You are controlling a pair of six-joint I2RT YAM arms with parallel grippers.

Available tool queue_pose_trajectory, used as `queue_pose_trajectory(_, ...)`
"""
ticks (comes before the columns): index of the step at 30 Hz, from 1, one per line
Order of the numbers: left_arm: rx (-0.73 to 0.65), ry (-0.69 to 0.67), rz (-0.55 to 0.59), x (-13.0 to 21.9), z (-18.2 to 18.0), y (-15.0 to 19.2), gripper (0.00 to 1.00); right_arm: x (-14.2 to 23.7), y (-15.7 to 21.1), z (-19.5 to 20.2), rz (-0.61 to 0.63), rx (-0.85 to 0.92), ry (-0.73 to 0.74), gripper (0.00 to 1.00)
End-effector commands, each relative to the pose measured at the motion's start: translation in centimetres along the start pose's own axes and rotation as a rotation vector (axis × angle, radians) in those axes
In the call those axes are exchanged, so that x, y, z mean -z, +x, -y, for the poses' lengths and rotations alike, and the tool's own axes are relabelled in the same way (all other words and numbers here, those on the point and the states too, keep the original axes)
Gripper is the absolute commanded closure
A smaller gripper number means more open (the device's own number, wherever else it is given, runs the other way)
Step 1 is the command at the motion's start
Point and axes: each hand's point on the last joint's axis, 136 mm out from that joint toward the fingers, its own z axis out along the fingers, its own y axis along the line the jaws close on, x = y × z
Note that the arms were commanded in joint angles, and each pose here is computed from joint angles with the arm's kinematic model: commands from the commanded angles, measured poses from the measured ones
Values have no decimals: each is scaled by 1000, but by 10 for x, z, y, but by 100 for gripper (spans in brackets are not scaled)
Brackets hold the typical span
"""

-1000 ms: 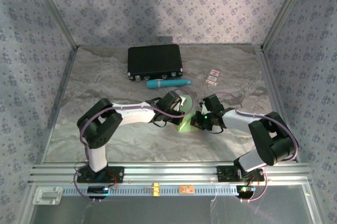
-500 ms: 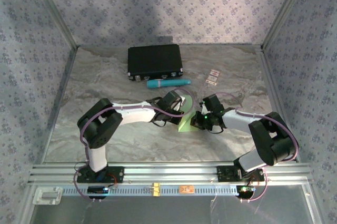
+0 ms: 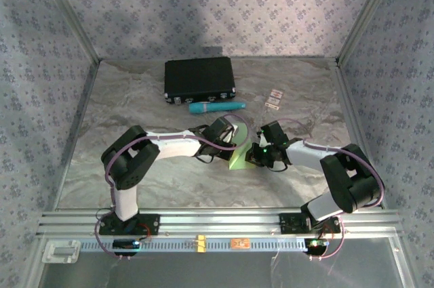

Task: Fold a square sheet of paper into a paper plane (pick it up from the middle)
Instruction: Fold the triangle a second time at the center of the table.

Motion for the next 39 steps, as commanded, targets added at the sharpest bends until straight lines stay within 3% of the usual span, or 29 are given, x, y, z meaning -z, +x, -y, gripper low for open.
queue_pose_trajectory(1,-1,25,25,1,4,-11,99,1,10,16,-33,-11,75,90)
queue_pose_trajectory(39,21,11,25,-1,-2,-5,99,0,11,17,-33,-10,76,90)
